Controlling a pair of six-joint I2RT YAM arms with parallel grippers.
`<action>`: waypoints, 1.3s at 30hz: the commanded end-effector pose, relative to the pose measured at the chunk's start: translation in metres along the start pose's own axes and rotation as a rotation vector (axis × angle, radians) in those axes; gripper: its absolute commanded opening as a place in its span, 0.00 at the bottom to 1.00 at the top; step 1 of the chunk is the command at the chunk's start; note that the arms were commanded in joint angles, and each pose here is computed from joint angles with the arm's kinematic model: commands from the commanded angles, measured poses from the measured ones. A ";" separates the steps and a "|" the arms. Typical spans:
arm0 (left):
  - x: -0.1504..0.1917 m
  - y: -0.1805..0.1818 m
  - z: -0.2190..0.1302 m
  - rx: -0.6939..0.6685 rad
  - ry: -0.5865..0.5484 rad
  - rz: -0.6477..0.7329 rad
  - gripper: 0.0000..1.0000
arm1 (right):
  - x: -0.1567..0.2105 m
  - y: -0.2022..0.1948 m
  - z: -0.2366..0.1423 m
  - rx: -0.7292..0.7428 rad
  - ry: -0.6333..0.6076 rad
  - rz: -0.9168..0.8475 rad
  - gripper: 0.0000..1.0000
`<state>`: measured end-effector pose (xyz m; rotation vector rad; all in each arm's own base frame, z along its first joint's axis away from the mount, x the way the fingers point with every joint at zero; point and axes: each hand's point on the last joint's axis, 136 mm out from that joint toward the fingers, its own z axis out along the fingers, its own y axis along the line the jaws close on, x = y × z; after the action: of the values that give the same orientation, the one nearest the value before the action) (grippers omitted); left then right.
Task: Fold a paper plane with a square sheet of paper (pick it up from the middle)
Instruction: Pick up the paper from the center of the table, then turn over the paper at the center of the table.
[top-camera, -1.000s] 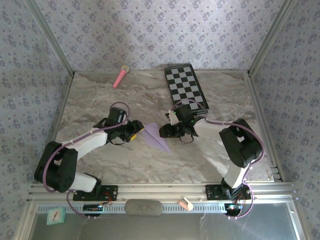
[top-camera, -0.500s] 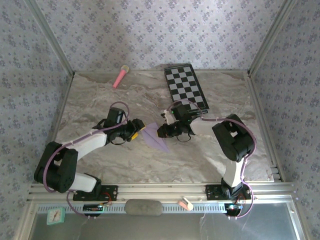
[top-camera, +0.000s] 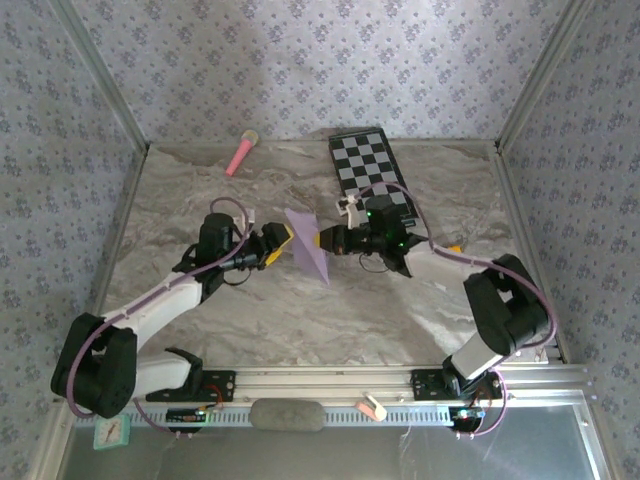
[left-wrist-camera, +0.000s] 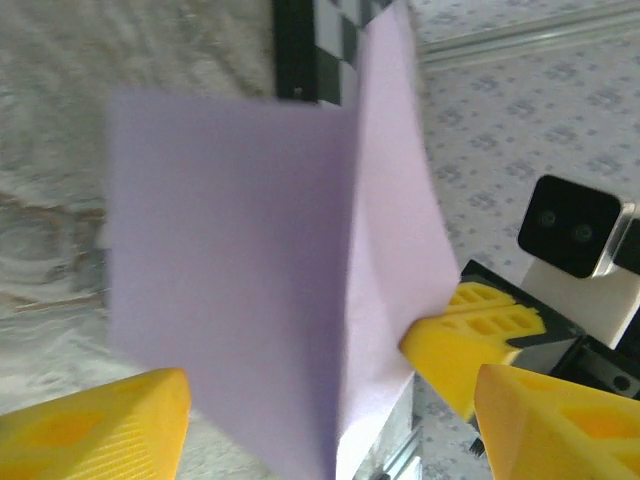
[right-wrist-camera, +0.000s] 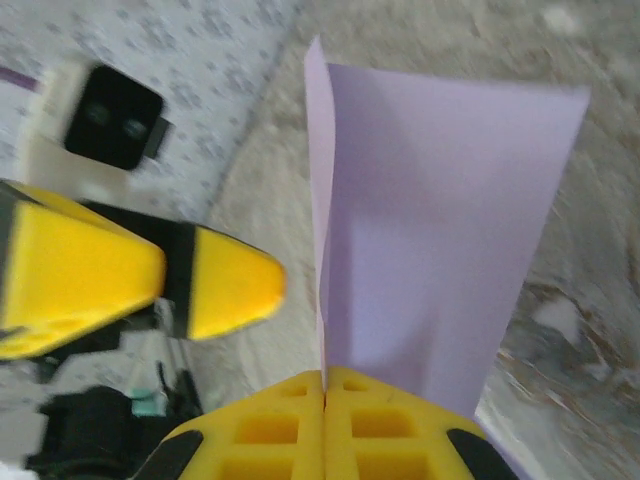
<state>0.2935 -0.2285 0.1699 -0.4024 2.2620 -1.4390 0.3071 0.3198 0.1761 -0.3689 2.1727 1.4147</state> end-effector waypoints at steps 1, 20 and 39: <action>0.005 -0.043 -0.002 0.162 0.013 0.073 0.76 | -0.021 0.027 -0.012 -0.079 -0.093 0.043 0.06; 0.033 -0.117 -0.003 0.437 0.084 0.258 0.59 | -0.044 0.073 -0.031 -0.259 -0.156 0.133 0.12; 0.028 -0.108 -0.004 0.412 0.026 0.254 0.25 | -0.044 0.068 -0.034 -0.254 -0.161 0.157 0.20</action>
<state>0.2723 -0.2842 0.2500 -0.0118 1.9436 -1.7219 0.3062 0.3186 0.2524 -0.1453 1.9713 1.7302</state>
